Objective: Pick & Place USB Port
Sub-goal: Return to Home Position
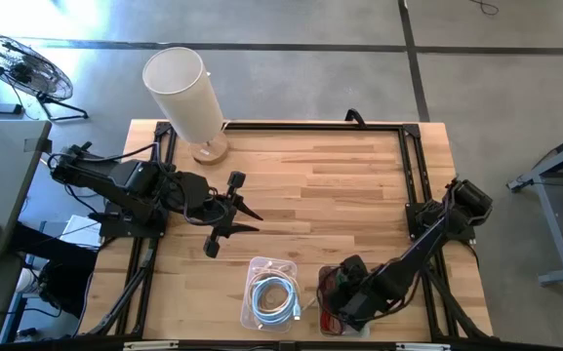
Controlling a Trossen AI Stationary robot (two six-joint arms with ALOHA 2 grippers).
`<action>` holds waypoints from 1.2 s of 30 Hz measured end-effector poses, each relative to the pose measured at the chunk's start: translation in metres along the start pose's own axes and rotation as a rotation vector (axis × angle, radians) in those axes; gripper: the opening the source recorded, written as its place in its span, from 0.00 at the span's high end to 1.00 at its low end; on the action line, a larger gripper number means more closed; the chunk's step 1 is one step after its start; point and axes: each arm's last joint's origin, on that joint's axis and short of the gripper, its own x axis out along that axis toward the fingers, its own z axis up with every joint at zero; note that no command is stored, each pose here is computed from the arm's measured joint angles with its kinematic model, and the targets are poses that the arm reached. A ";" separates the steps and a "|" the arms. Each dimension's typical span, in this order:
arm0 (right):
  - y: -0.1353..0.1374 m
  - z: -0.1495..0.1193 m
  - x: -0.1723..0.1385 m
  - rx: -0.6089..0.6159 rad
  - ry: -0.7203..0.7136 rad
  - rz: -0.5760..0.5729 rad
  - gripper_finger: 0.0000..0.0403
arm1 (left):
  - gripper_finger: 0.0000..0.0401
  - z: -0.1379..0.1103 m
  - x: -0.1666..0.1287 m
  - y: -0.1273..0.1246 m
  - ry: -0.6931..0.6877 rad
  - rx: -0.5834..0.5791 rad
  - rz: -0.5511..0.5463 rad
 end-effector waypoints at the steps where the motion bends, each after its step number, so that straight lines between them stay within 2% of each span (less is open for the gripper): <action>1: 0.001 0.002 0.001 0.002 0.004 0.000 0.78 | 0.75 0.000 0.000 0.000 0.001 0.003 0.001; 9: 0.007 0.013 0.002 -0.047 0.014 0.021 0.64 | 0.75 -0.002 0.000 0.000 0.016 0.025 -0.004; 11: 0.010 0.019 -0.001 -0.116 -0.011 0.052 0.62 | 0.75 -0.003 0.000 -0.001 0.029 0.028 -0.008; 15: 0.021 0.038 -0.019 -0.266 -0.163 0.202 0.61 | 0.75 -0.005 -0.008 0.000 0.041 0.095 -0.012; 17: 0.023 0.051 -0.031 -0.360 -0.225 0.238 0.62 | 0.75 -0.006 -0.017 0.002 0.049 0.113 0.021; 21: 0.018 0.092 -0.061 -0.521 -0.309 0.261 0.70 | 0.75 -0.010 -0.034 0.006 0.101 0.137 0.111; 24: 0.009 0.125 -0.087 -0.625 -0.422 0.267 0.84 | 0.78 -0.015 -0.047 0.009 0.142 0.153 0.159; 26: 0.000 0.145 -0.106 -0.698 -0.505 0.258 0.95 | 0.83 -0.020 -0.056 0.010 0.192 0.169 0.194; 27: -0.006 0.155 -0.115 -0.734 -0.540 0.250 0.97 | 0.87 -0.023 -0.061 0.011 0.220 0.184 0.211; 30: -0.027 0.181 -0.142 -0.802 -0.634 0.230 0.97 | 0.98 -0.030 -0.076 0.013 0.281 0.242 0.254; 36: -0.087 0.217 -0.188 -0.899 -0.737 0.144 1.00 | 0.99 -0.042 -0.126 0.020 0.246 0.211 0.388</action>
